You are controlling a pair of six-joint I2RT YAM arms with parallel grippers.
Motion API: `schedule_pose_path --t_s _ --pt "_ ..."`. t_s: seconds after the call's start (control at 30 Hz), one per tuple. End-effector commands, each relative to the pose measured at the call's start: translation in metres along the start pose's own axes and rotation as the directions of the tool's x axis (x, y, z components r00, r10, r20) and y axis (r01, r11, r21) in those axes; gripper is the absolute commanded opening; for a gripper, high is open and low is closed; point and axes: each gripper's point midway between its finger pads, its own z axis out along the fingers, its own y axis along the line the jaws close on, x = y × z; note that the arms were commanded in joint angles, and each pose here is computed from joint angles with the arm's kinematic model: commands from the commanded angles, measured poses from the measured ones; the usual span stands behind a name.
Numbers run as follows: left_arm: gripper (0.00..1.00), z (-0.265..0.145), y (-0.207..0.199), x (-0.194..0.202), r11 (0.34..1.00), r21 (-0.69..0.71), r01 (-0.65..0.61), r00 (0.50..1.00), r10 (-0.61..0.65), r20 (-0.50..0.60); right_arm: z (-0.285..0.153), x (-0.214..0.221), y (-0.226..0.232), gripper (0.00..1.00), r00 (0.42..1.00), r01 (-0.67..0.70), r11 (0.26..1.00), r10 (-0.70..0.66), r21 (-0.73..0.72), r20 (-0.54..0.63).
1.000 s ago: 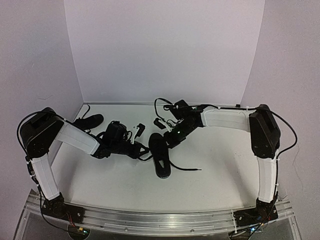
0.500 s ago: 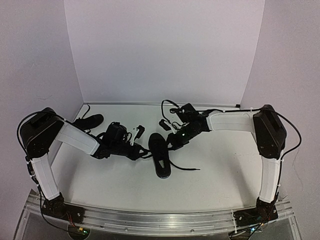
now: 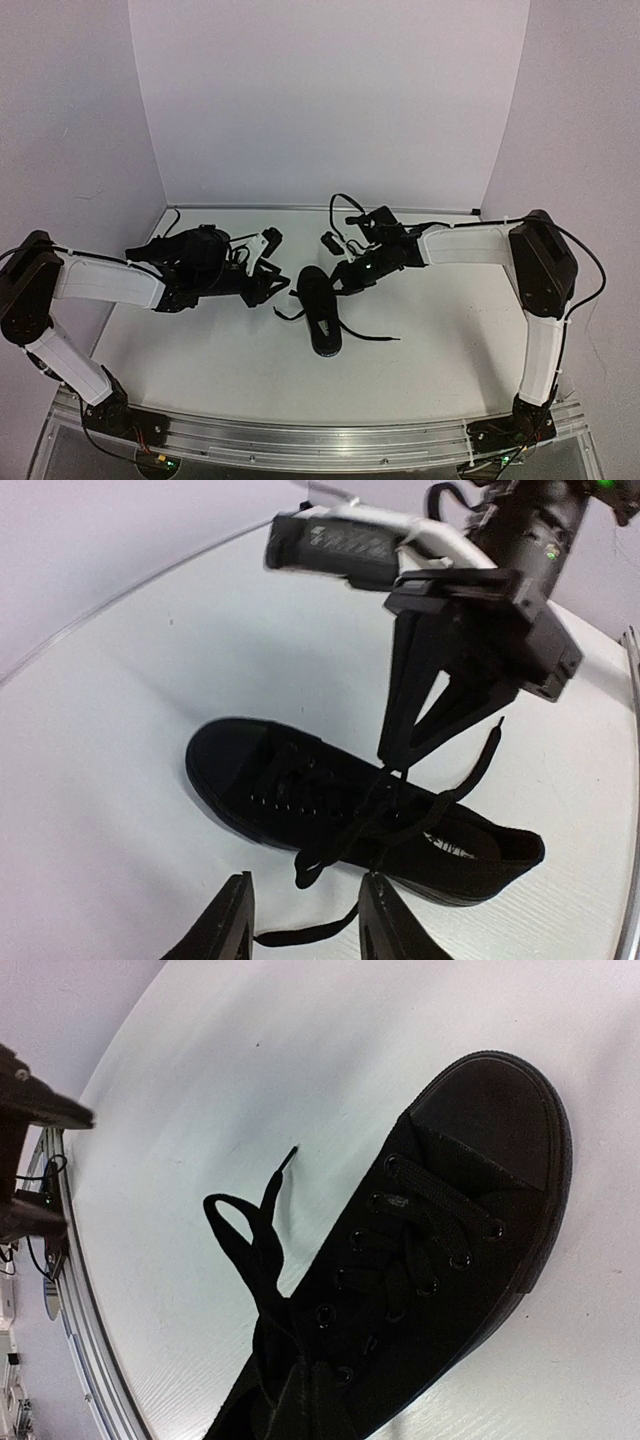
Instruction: Tie the shoes
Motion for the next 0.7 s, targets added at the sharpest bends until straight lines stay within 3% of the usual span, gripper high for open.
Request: schedule_pose_path --t_s 0.0,0.17,0.33,0.47,0.67 --pt "0.38 -0.007 -0.024 -0.005 0.94 0.022 -0.341 0.94 0.341 -0.015 -0.019 -0.021 0.008 0.0 0.997 0.004 1.0 -0.002 -0.03 0.082" --pt "0.35 0.006 -0.047 -0.001 0.852 0.118 -0.509 0.857 0.515 -0.026 -0.019 -0.017 0.008 0.0 0.997 -0.01 0.998 0.014 -0.054 0.08" --pt "0.33 0.026 -0.056 0.005 0.789 0.218 -0.574 0.801 0.596 -0.05 -0.018 -0.013 0.009 0.0 0.997 -0.016 0.997 0.022 -0.072 0.076" --pt "0.27 0.042 -0.059 0.005 0.758 0.254 -0.601 0.774 0.631 -0.054 -0.018 -0.012 0.012 0.0 0.997 -0.019 0.996 0.025 -0.088 0.077" --pt "0.25 0.058 -0.059 0.011 0.735 0.299 -0.608 0.752 0.654 -0.079 -0.018 -0.011 0.014 0.0 0.997 -0.023 0.994 0.031 -0.105 0.076"
